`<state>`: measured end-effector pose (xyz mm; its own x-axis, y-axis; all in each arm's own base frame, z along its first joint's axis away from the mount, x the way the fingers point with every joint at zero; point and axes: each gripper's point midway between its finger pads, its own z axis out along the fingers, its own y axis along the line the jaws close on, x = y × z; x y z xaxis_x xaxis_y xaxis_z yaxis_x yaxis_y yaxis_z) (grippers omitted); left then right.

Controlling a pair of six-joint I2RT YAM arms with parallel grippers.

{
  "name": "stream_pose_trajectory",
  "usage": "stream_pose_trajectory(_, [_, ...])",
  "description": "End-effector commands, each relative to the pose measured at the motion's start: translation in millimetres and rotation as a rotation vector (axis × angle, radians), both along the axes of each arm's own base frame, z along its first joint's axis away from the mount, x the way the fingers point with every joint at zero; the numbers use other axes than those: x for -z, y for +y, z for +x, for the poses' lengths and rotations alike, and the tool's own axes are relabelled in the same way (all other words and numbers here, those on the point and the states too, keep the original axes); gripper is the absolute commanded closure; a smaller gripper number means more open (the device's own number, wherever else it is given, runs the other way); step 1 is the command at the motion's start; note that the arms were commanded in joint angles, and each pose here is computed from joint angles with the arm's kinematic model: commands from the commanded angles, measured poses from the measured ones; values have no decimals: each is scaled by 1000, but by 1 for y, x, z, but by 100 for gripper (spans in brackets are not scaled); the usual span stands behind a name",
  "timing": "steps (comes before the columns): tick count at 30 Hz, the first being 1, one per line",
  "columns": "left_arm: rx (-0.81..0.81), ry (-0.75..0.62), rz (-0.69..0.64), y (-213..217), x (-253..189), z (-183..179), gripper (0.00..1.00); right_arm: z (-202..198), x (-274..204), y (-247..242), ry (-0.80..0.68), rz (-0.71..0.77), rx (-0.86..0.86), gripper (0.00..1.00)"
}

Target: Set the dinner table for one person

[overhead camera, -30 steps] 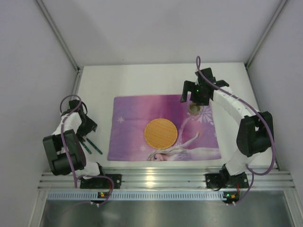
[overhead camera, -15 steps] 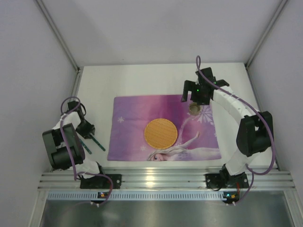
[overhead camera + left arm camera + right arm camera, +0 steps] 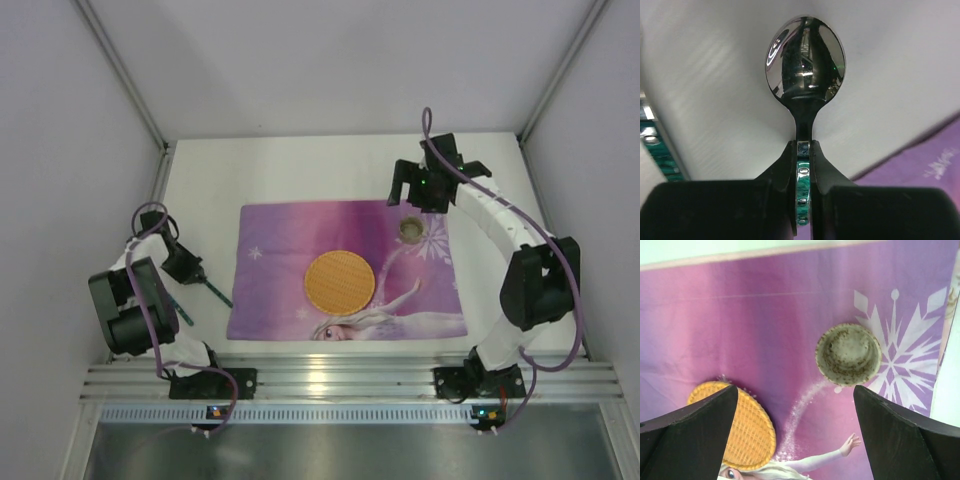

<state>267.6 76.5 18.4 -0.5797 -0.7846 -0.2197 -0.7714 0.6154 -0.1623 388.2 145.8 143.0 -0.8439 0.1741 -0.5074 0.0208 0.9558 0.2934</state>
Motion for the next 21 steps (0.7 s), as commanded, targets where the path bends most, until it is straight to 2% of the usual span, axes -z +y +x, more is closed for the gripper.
stream_pose_trajectory(1, [70,-269,-156,-27,-46,52,100,14,-69,18,-169,62,-30,0])
stream_pose_trajectory(5, [100,-400,-241,-49,-88,81,100,0,-91,69,-191,135,-113,0])
stream_pose_trajectory(10, [197,-500,-298,-84,-122,111,100,-35,-86,153,-108,324,-209,0])
stream_pose_trajectory(12, [277,-539,-344,-114,-135,123,100,-48,-74,179,-49,419,-238,0])
stream_pose_trajectory(15, [397,-552,-346,-156,-149,135,100,-74,-54,216,33,532,-298,0])
stream_pose_trajectory(17, [474,-551,-355,-188,-154,135,100,-88,-49,234,46,551,-346,0])
stream_pose_trajectory(21, [536,-550,-380,-224,-162,138,100,-100,-45,257,61,569,-415,2])
